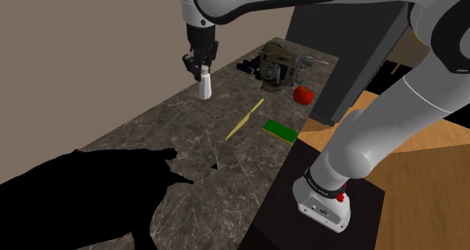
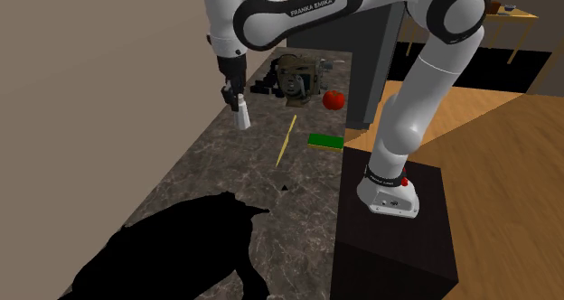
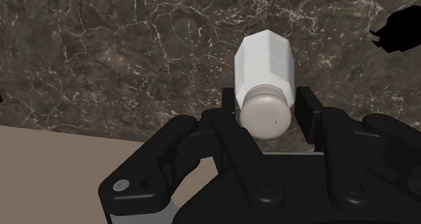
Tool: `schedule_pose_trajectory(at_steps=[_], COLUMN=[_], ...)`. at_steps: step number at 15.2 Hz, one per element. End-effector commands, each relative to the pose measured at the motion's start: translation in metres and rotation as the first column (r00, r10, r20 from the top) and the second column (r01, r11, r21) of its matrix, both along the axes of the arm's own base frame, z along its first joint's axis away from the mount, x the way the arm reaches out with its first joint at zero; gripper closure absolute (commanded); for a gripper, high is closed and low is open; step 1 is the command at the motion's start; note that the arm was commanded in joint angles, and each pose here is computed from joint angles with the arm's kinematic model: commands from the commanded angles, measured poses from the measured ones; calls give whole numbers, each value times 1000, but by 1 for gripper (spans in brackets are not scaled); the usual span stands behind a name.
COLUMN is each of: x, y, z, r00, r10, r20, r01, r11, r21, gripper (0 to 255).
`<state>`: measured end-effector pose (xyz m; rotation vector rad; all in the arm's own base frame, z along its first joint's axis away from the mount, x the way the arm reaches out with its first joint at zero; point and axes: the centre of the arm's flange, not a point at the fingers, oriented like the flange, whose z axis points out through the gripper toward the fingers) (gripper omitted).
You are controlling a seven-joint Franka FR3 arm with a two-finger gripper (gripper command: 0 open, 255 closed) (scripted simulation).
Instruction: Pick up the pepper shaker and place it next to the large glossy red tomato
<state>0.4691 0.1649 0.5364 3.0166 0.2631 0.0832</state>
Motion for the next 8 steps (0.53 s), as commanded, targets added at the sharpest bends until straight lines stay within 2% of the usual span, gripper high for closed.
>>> schedule_pose_trajectory(at_steps=[1,8], x=[-6,-25], y=[-28,-118], z=[-1,-1], r00=[1000,1000], r10=[1,1], r20=[0,0], r01=[-1,-1], r11=[1000,1000], r21=[1,1], gripper=[255,255])
